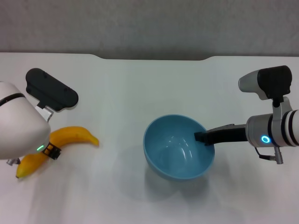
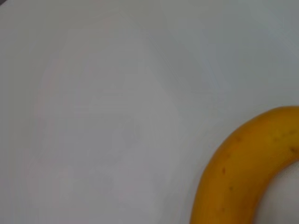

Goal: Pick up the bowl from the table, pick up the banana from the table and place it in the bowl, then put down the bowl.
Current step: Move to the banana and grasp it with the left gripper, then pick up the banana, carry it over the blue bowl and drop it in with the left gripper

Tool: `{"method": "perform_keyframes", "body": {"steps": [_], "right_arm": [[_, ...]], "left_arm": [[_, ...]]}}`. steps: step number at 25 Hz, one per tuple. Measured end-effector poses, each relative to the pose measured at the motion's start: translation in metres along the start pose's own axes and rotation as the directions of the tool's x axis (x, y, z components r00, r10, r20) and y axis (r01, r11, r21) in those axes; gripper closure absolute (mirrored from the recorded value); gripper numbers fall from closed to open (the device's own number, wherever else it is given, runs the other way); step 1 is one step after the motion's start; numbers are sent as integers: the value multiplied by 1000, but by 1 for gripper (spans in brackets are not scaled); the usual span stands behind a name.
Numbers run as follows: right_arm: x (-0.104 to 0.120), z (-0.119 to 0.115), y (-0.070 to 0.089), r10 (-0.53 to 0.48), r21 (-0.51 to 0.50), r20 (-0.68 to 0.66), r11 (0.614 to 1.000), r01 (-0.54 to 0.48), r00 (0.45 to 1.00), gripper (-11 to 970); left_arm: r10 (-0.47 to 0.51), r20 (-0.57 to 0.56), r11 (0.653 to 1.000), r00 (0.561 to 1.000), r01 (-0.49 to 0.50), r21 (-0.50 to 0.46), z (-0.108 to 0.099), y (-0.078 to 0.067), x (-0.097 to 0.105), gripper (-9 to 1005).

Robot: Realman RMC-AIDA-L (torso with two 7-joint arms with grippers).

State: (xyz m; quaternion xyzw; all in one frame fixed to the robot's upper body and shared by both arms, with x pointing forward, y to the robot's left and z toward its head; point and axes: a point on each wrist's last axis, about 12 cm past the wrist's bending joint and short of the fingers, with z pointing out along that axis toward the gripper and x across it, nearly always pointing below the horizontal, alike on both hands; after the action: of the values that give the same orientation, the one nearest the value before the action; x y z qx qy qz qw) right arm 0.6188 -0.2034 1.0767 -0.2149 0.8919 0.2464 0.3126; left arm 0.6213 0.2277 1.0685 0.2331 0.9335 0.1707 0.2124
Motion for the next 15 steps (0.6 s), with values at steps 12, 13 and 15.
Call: {"method": "perform_keyframes", "body": {"steps": [12, 13, 15], "right_arm": [[4, -1, -2, 8, 9, 0, 1000, -8, 1000, 924], [4, -1, -3, 9, 9, -1, 1000, -9, 1000, 923], [5, 0, -3, 10, 10, -3, 1000, -10, 1000, 923]], "left_arm": [[-67, 32, 998, 997, 66, 16, 0, 1, -3, 463], [-76, 36, 997, 996, 75, 15, 0, 2, -3, 469], [-113, 48, 993, 992, 113, 18, -2, 5, -2, 482]]}}
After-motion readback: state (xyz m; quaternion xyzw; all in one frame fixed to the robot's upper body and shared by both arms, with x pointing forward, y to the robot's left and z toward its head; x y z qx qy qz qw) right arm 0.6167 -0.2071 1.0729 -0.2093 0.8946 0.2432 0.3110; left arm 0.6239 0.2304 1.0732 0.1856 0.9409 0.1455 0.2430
